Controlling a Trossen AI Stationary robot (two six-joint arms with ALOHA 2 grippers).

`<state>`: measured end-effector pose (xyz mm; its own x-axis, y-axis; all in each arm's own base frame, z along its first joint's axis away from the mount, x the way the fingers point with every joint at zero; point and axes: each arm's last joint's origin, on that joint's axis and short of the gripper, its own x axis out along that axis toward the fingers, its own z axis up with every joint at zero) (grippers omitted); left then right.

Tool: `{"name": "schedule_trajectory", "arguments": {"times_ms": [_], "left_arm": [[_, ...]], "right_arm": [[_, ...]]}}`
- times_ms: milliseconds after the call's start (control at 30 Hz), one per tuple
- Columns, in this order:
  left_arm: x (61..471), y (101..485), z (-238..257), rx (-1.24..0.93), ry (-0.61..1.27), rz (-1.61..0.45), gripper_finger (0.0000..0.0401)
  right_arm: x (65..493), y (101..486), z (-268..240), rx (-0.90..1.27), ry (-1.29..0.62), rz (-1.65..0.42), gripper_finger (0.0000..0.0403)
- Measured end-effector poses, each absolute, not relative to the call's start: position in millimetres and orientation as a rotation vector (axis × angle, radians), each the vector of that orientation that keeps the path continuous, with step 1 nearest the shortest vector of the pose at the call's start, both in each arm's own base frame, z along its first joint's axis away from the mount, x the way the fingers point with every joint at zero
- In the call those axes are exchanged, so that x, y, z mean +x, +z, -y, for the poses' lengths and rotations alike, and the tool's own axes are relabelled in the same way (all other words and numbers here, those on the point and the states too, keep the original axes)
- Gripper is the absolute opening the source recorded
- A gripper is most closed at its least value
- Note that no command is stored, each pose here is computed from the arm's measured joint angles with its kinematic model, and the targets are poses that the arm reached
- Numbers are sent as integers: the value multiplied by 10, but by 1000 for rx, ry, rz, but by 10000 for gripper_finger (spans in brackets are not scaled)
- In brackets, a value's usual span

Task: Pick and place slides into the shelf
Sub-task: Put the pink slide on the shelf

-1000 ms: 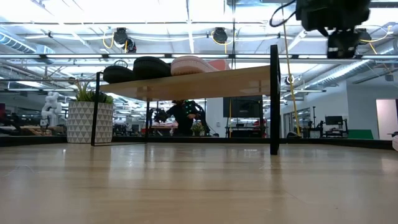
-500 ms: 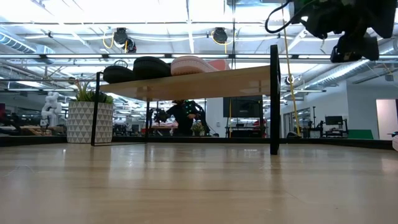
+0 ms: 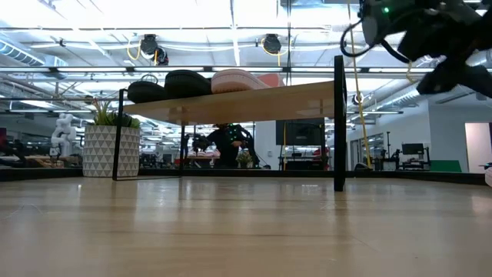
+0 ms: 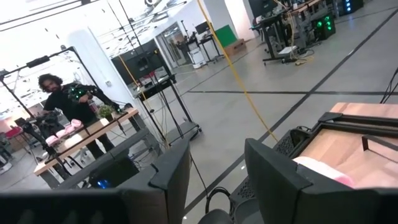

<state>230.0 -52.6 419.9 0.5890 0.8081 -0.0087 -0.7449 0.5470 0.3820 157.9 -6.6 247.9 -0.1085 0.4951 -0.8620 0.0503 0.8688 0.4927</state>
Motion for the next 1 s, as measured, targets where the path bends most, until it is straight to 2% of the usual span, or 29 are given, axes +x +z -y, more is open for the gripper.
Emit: {"name": "schedule_trajectory", "arguments": {"times_ms": [400,667,1000], "left_arm": [[2300,4183,526,369,925,-204,159],[2300,4184,526,364,926,-202,159],[2300,4184,526,357,926,-198,159]], "right_arm": [[1583,2243,-105,302,518,-1637,187],[1571,2211,-192,296,592,-1634,187],[1701,2203,-294,249,660,-1491,187]]}}
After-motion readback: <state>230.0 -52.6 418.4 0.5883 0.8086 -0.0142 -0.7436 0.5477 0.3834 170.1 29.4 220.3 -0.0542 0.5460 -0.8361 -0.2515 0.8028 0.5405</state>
